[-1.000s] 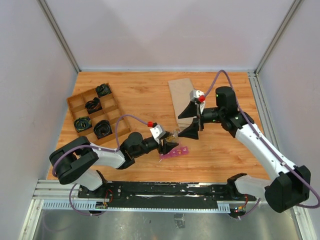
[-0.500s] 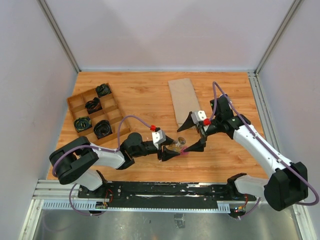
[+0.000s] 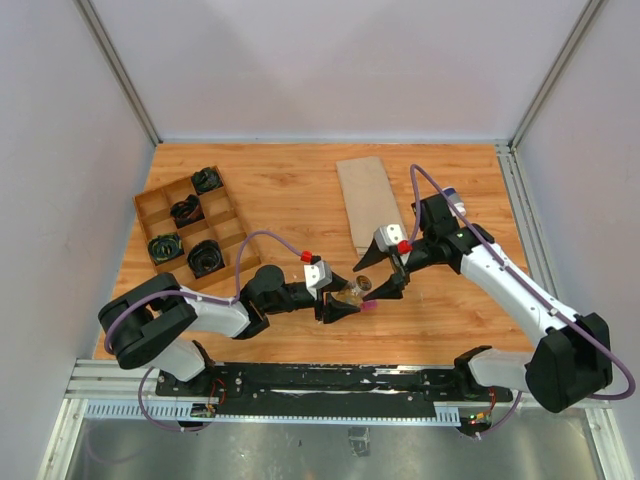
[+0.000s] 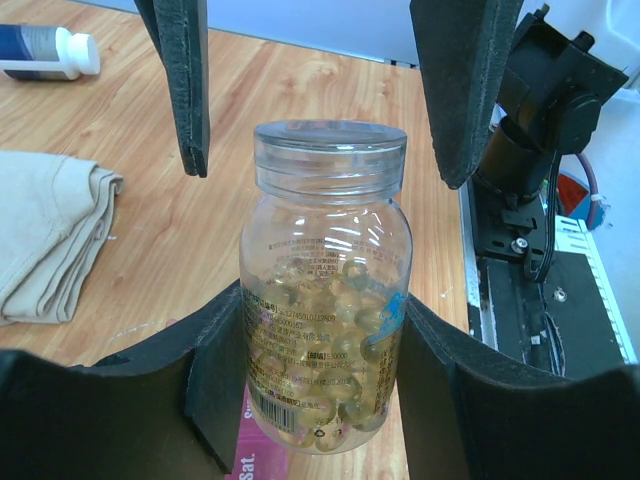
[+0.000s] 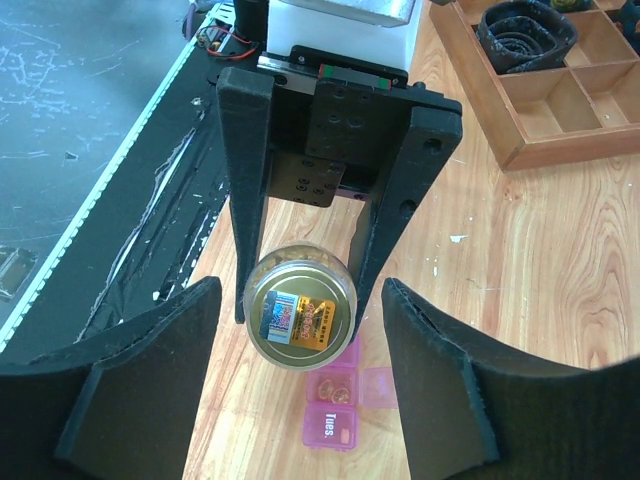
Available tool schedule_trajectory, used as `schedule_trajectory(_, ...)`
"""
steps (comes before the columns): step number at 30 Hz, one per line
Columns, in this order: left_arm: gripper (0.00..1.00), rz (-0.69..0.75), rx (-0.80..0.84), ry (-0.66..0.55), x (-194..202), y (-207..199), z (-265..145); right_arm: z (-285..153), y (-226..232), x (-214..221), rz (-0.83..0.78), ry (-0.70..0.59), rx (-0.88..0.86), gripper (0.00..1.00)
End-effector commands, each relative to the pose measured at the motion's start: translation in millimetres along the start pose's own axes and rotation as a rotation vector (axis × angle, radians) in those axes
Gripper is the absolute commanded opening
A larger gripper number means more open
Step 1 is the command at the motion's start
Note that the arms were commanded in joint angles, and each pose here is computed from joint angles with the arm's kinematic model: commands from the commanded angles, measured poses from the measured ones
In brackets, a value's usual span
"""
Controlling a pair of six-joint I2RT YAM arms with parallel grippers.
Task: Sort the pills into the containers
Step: Screw the lid of the pill bottle onto the pill bottle.
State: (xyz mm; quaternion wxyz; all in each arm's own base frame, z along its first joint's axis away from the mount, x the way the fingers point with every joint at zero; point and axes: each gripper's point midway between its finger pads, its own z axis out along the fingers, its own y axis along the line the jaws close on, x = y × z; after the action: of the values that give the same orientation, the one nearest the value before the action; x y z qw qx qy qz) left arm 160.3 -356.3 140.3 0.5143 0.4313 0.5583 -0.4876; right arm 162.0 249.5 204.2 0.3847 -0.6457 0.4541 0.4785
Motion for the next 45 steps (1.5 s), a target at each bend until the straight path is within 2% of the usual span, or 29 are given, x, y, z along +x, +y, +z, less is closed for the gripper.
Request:
schedule_trajectory(1,0.0,0.033,0.014,-0.054,-19.0,-2.2,1.1,1.4,-1.3,-7.2,-0.001,0.005,-0.005,0.66)
schedule_trajectory(12,0.0,0.042,0.005,-0.062,-22.7,-0.7,1.0,1.3,-3.6,-6.3,0.013,0.019,0.004,0.57)
schedule_trajectory(15,0.0,0.047,-0.008,-0.068,-25.1,1.7,1.1,1.9,-4.4,-8.5,0.022,0.02,0.004,0.49)
schedule_trajectory(18,0.0,0.047,-0.043,-0.072,-27.0,7.6,0.8,2.7,-7.9,-10.5,0.041,0.02,0.019,0.37)
schedule_trajectory(26,0.0,0.004,-0.329,-0.075,-29.9,57.2,-4.9,2.7,-52.7,-4.0,0.274,0.072,0.246,0.18)
schedule_trajectory(30,0.0,-0.019,-0.387,-0.091,-30.1,68.2,-4.6,7.4,-63.0,1.1,0.39,0.059,0.292,0.14)
schedule_trajectory(34,0.01,-0.023,-0.394,-0.108,-31.1,69.5,-4.7,13.7,-60.4,-1.4,0.428,0.028,0.261,0.14)
schedule_trajectory(37,0.07,-0.024,-0.393,-0.108,-29.4,68.6,-6.0,16.6,-55.7,-7.1,0.428,0.002,0.222,0.14)
schedule_trajectory(42,0.3,-0.022,-0.38,-0.115,-29.4,65.4,-7.6,18.0,-51.0,-10.9,0.419,-0.014,0.19,0.14)
schedule_trajectory(45,0.41,-0.025,-0.38,-0.123,-30.4,64.4,-9.1,18.3,-49.7,-12.4,0.412,-0.018,0.18,0.13)
